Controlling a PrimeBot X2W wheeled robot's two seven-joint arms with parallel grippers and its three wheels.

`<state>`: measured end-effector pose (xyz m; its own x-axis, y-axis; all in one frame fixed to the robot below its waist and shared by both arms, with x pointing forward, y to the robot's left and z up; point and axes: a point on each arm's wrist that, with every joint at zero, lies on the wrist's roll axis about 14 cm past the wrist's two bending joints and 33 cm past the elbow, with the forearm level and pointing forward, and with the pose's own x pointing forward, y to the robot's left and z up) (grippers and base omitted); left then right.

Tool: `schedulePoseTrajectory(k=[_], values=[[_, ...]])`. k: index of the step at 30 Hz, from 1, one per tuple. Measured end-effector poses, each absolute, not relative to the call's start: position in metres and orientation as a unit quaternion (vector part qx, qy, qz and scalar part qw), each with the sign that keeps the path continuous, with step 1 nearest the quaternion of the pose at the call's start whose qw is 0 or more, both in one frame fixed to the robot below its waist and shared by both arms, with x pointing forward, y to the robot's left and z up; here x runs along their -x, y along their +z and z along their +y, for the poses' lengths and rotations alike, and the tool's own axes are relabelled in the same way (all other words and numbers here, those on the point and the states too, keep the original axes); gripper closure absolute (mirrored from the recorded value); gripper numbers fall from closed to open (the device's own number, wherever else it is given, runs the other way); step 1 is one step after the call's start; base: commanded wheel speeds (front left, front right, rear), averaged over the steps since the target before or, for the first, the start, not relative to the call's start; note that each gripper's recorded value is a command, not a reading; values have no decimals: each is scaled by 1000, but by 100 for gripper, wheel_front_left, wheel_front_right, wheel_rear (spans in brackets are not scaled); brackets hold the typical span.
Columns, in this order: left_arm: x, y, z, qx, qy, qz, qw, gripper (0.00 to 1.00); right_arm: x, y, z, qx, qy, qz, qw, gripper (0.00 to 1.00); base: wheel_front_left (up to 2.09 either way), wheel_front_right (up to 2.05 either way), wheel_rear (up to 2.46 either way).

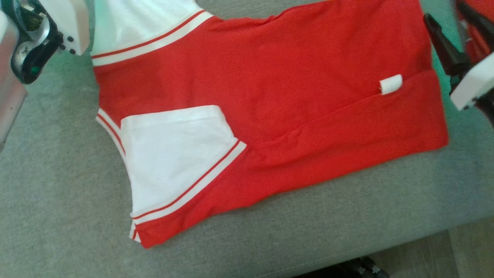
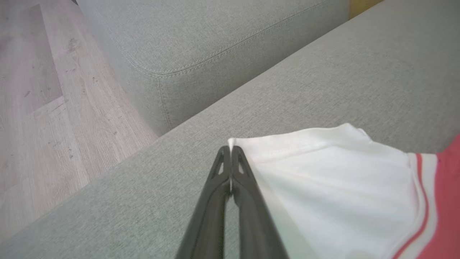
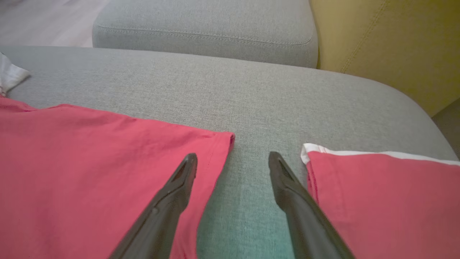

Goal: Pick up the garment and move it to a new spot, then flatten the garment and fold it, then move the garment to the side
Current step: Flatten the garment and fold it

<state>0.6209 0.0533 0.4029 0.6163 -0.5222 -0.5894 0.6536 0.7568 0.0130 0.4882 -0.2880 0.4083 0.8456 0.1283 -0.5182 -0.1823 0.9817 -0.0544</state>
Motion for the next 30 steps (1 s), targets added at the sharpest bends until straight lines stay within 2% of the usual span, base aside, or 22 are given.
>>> schedulePoseTrajectory(k=[9, 21, 24, 26, 27, 30], values=[[-622, 394, 69, -118, -321, 288, 895, 100, -526, 377, -284, 116, 98, 320, 935, 0, 0, 0, 0], [-621, 398, 72, -122, -324, 284, 894, 100, -533, 360, -284, 144, 107, 361, 915, 0, 0, 0, 0], [-621, 398, 73, -122, -326, 283, 894, 100, -536, 358, -282, 150, 113, 365, 912, 13, 0, 0, 0], [-619, 396, 73, -121, -327, 284, 893, 100, -537, 357, -281, 153, 117, 368, 910, 13, 0, 0, 0], [-618, 395, 74, -122, -327, 285, 893, 100, -537, 357, -282, 155, 118, 370, 908, 43, 0, 0, 0], [-617, 393, 75, -123, -327, 288, 892, 100, -538, 356, -281, 158, 122, 373, 906, 70, 0, 0, 0]])
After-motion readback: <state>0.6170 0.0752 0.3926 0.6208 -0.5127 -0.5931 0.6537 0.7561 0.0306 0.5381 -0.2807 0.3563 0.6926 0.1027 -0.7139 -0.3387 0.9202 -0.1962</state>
